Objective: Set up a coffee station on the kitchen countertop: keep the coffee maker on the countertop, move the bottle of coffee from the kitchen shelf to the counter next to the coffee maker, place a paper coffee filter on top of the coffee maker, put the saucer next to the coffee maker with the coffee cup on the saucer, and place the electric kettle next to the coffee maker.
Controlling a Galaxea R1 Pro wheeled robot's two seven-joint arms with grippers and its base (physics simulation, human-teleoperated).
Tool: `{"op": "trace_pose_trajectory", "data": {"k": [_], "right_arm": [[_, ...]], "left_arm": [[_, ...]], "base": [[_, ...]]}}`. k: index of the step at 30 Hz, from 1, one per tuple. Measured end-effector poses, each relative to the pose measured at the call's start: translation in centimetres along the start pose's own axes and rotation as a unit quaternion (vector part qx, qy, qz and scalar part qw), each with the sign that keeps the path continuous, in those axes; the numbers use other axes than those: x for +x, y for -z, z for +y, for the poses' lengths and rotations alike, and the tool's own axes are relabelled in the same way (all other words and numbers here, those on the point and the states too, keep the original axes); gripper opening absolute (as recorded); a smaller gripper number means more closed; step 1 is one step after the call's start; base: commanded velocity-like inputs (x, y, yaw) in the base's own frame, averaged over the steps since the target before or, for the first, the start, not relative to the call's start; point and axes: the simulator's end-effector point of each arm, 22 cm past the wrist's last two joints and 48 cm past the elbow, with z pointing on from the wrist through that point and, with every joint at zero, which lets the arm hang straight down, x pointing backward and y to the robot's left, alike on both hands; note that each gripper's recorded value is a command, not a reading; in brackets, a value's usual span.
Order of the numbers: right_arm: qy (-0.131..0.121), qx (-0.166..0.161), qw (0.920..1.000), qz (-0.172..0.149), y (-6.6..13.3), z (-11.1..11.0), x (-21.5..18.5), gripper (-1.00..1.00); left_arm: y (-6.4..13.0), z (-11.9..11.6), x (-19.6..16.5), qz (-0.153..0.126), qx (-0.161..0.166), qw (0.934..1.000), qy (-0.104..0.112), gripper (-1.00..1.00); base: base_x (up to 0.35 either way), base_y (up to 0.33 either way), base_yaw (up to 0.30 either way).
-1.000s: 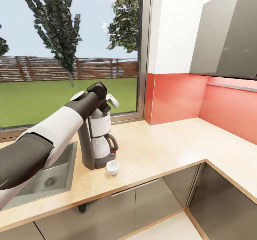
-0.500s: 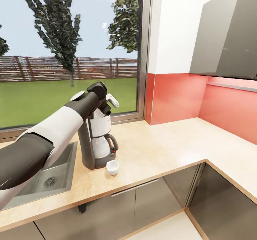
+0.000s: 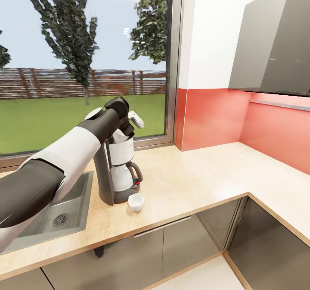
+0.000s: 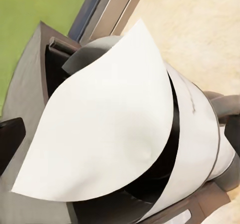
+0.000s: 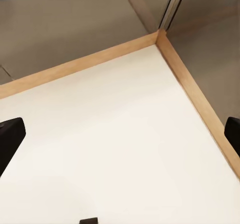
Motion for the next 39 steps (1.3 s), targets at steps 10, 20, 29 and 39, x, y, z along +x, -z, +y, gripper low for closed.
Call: {"op": "trace_pose_trajectory", "data": {"k": [10,20,29,39], "right_arm": [[-0.001,0.001,0.9999,0.011,0.2,0.0,1.0,1.00],[-0.001,0.001,0.9999,0.012,0.3,0.0,1.1,1.00],[-0.001,0.001,0.9999,0.012,0.3,0.0,1.1,1.00],[-0.002,0.001,0.9999,0.012,0.2,0.0,1.1,1.00]], "left_arm": [[1.2,1.2,-1.1,-0.010,-0.009,0.9999,0.003,1.00],[3.2,2.9,-3.0,-0.043,-0.004,0.9985,0.033,1.00],[4.7,4.0,-4.4,-0.080,0.008,0.9943,0.070,1.00],[4.6,3.7,-4.4,-0.079,0.011,0.9944,0.069,1.00]], "base": [[0.000,0.000,0.000],[0.000,0.000,0.000],[0.000,0.000,0.000],[-0.145,-0.103,0.179]]}}
